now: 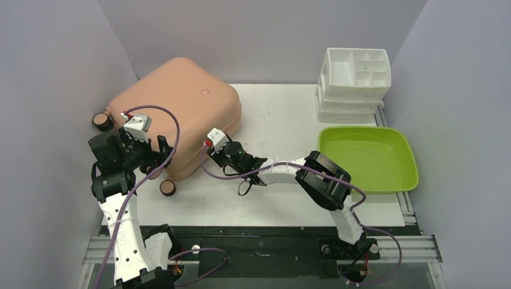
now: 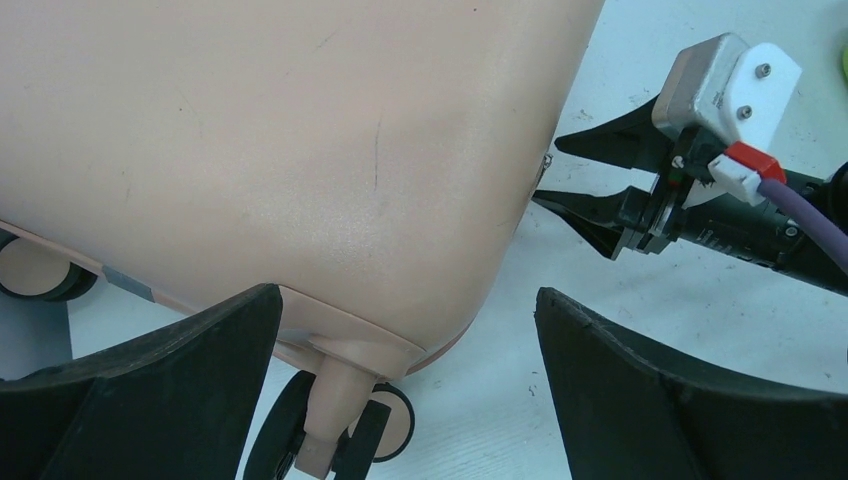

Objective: Open, take out, and arrange the luggage
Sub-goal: Unzip the luggage at the center of the board.

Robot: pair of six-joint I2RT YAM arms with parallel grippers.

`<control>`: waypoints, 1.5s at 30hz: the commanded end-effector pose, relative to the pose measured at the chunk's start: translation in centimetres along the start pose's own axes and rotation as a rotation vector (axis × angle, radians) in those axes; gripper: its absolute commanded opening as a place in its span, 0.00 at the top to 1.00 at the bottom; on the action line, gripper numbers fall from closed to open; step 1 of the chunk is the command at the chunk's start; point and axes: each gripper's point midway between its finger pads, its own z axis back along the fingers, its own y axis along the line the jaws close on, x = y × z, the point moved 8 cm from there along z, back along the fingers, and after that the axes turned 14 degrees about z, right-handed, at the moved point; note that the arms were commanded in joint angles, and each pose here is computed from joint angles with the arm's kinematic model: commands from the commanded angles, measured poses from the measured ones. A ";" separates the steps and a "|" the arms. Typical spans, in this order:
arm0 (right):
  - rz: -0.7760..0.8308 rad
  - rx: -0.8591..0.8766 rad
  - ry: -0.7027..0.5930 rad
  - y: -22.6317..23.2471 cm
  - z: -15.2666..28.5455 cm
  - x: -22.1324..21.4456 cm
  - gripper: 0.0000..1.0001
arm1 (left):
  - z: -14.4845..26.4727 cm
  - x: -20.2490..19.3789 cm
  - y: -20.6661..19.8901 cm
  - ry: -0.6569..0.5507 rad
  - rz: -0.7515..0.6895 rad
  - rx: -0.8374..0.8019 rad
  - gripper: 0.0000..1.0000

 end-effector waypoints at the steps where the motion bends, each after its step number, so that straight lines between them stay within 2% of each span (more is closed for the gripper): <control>1: -0.031 0.051 -0.105 0.3 1.0 4.1 0.55 | 0.8 1.2 -0.7 -0.036 -0.039 -0.026 0.04; 9: -0.052 0.074 -0.119 0.6 1.5 5.2 0.55 | 0.8 0.9 -0.7 -0.030 -0.041 -0.032 0.04; 18: -0.081 -0.141 -0.059 -0.1 0.3 6.5 0.57 | 0.6 1.1 -0.7 -0.030 -0.034 -0.044 0.04; 25: -0.084 -0.160 -0.047 0.1 -0.7 7.3 0.58 | 0.6 0.6 -0.7 -0.023 -0.034 -0.044 0.04; 37: -0.001 -0.202 0.081 0.9 -1.3 4.6 0.62 | 0.8 0.5 -0.9 -0.018 -0.041 -0.050 0.04; 45: -0.004 -0.207 0.115 0.7 -0.7 3.4 0.62 | 2.0 0.5 -1.8 0.003 -0.051 -0.061 0.04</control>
